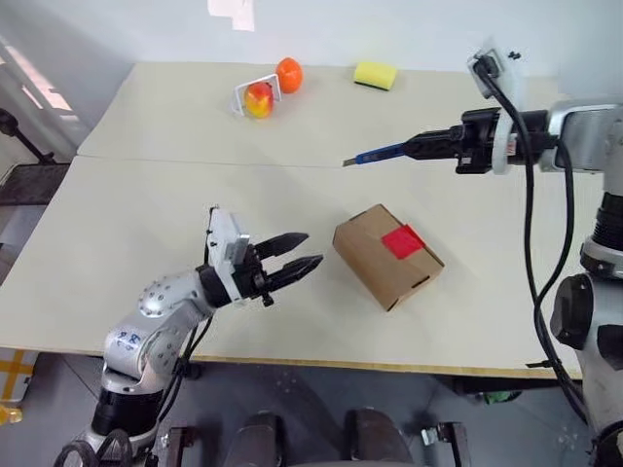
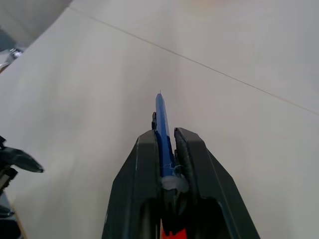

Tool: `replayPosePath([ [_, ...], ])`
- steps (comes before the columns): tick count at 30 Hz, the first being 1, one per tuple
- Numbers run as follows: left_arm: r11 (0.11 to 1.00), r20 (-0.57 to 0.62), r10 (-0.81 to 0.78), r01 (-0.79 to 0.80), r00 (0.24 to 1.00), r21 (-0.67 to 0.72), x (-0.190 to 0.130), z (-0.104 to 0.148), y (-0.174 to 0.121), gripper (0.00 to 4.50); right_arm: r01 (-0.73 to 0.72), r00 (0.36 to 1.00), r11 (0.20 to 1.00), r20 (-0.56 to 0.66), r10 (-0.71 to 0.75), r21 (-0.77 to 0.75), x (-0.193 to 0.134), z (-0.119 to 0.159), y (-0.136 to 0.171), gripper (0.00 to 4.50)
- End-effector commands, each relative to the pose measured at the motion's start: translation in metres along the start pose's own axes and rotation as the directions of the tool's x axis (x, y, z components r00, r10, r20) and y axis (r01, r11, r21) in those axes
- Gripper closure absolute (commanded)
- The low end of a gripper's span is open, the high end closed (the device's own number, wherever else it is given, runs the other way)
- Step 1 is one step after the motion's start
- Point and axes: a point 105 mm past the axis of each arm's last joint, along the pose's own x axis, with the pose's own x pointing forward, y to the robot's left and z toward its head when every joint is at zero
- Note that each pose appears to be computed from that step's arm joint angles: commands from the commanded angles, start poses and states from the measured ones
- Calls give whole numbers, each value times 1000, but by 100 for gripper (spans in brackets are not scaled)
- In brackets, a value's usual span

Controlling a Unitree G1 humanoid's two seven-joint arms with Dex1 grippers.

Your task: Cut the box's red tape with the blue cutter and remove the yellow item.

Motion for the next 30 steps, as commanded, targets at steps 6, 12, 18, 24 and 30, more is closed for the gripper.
replayPosePath([
  [6, 970, -66, -75, 88, 995, 225, 66, 1, 22, 450, 175, 983, 982, 65, -171, -74, -46, 2, -8, 433],
  [12, 947, -150, -204, 234, 967, 218, 92, -1, 16, 450, 223, 974, 968, 77, -215, -113, -55, -4, -6, 433],
  [18, 921, -331, -256, 333, 908, 201, 105, -10, 18, 450, 269, 963, 950, 19, -269, -158, -62, -18, -6, 433],
  [24, 910, -404, -264, 365, 876, 197, 116, -18, 20, 450, 245, 966, 950, -36, -256, -192, -58, -27, 2, 433],
  [30, 904, -463, -265, 386, 846, 186, 118, -23, 23, 450, 213, 972, 962, -63, -226, -170, -49, -34, 5, 433],
])
